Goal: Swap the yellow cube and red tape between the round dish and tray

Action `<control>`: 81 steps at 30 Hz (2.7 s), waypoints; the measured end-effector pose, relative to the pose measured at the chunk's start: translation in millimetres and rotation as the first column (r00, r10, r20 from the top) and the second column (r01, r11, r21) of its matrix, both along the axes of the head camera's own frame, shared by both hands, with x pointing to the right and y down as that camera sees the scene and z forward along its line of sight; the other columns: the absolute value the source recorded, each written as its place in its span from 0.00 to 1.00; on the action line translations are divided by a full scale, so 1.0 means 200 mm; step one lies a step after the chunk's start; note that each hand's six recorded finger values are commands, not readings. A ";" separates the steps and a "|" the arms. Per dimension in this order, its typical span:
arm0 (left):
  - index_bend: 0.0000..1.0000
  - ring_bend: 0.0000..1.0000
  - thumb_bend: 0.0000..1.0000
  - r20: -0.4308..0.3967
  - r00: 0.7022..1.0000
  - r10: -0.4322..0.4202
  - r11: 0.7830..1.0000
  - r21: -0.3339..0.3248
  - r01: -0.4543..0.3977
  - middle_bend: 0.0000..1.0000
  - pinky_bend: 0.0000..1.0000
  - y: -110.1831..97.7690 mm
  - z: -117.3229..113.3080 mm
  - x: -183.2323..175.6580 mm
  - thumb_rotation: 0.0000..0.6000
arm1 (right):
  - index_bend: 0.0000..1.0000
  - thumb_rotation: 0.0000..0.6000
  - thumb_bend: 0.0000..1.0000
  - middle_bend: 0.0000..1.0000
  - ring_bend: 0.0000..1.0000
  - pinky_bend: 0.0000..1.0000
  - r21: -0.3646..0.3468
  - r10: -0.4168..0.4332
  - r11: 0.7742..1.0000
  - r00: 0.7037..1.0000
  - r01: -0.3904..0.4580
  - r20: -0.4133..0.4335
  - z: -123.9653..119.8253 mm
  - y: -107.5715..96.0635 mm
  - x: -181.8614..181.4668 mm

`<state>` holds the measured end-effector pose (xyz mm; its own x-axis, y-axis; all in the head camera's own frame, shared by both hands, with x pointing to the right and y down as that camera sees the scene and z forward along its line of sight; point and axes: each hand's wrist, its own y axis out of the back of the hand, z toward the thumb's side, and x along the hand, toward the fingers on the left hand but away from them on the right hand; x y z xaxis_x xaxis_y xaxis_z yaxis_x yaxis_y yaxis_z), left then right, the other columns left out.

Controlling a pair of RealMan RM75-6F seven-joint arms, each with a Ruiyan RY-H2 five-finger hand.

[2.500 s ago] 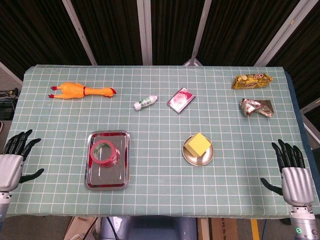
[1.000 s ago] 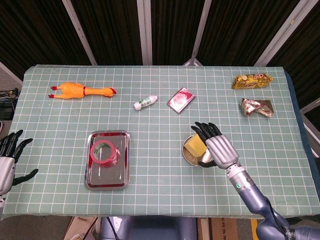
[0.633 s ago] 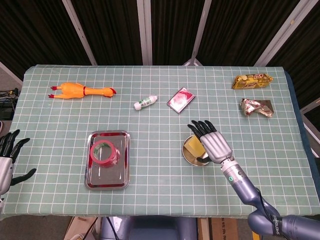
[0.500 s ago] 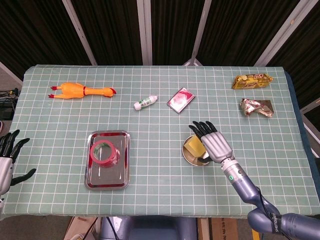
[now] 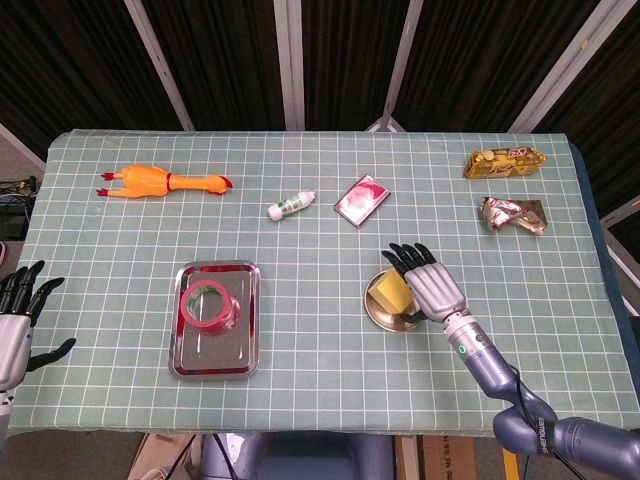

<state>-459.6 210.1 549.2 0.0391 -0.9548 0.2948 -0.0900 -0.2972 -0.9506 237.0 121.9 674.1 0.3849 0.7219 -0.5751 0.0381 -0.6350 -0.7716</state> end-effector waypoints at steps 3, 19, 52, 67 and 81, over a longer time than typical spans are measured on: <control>0.19 0.00 0.12 -0.002 1.000 0.001 1.000 0.001 -0.001 0.00 0.08 0.00 0.00 0.00 1.00 | 0.11 1.00 0.00 0.00 0.03 0.00 0.000 -0.004 1.000 1.000 0.004 -0.009 0.02 0.00 0.01; 0.19 0.00 0.12 -0.010 1.000 -0.001 1.000 -0.004 0.001 0.00 0.09 0.01 0.00 0.01 1.00 | 0.22 1.00 0.16 0.14 0.26 0.07 -0.015 -0.012 1.000 1.000 0.011 -0.029 0.09 0.01 0.01; 0.19 0.00 0.12 -0.023 0.999 -0.025 1.000 -0.006 0.025 0.00 0.09 -0.01 -0.01 -0.03 1.00 | 0.35 1.00 0.36 0.26 0.46 0.30 0.119 -0.077 0.990 0.997 0.073 0.030 -0.08 -0.23 -0.45; 0.18 0.00 0.12 -0.005 0.997 -0.074 0.997 -0.013 0.074 0.00 0.09 -0.06 0.02 -0.09 1.00 | 0.06 1.00 0.19 0.01 0.09 0.12 -0.009 -0.106 0.994 0.994 0.106 0.039 0.13 -0.19 -0.71; 0.17 0.00 0.12 -0.001 0.999 -0.045 0.999 -0.023 0.045 0.00 0.09 -0.07 0.05 -0.06 1.00 | 0.00 1.00 0.05 0.00 0.00 0.03 0.055 -0.081 0.995 0.995 0.078 0.058 -0.05 -0.23 -0.63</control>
